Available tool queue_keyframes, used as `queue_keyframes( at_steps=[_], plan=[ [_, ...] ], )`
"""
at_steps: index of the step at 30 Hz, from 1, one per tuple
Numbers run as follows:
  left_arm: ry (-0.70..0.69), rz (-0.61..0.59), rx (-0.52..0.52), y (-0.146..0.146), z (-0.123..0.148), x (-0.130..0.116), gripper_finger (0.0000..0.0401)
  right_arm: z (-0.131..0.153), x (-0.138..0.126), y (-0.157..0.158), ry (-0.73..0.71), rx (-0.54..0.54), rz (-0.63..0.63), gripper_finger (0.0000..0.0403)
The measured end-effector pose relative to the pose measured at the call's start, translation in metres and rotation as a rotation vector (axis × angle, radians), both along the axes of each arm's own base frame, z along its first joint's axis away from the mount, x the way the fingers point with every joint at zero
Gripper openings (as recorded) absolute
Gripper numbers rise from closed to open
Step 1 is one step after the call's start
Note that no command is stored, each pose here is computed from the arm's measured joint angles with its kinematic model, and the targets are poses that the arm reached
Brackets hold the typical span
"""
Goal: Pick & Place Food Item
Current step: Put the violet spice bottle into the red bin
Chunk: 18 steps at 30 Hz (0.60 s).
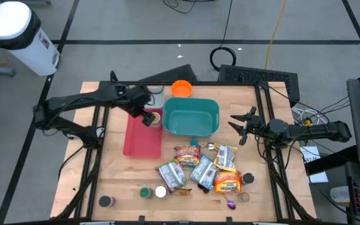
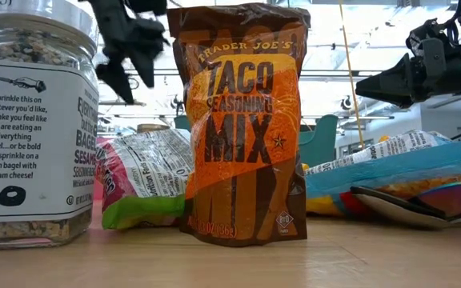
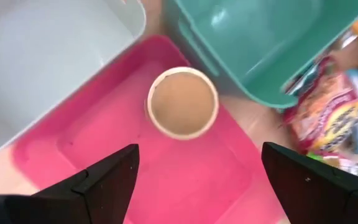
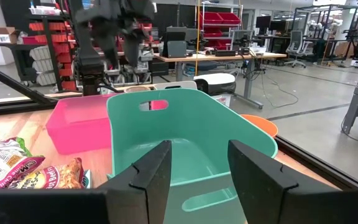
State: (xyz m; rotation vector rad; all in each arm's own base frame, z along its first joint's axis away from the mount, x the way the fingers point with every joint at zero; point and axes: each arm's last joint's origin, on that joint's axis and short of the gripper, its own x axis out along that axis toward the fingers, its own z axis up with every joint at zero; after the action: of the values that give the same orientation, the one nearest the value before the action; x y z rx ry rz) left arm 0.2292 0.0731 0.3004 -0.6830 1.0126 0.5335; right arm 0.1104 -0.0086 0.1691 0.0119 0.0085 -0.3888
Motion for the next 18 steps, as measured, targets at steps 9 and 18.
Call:
queue_keyframes(
  at_steps=[9,18],
  plan=[
    [-0.215,0.094,0.14,-0.052,0.045,-0.04,0.0347,0.0,0.0,0.0,0.0,0.0,0.0,0.0151],
    [-0.413,-0.063,0.238,-0.119,0.057,-0.038,0.0347,0.0,0.0,0.0,0.0,0.0,0.0,0.0151]
  ],
)
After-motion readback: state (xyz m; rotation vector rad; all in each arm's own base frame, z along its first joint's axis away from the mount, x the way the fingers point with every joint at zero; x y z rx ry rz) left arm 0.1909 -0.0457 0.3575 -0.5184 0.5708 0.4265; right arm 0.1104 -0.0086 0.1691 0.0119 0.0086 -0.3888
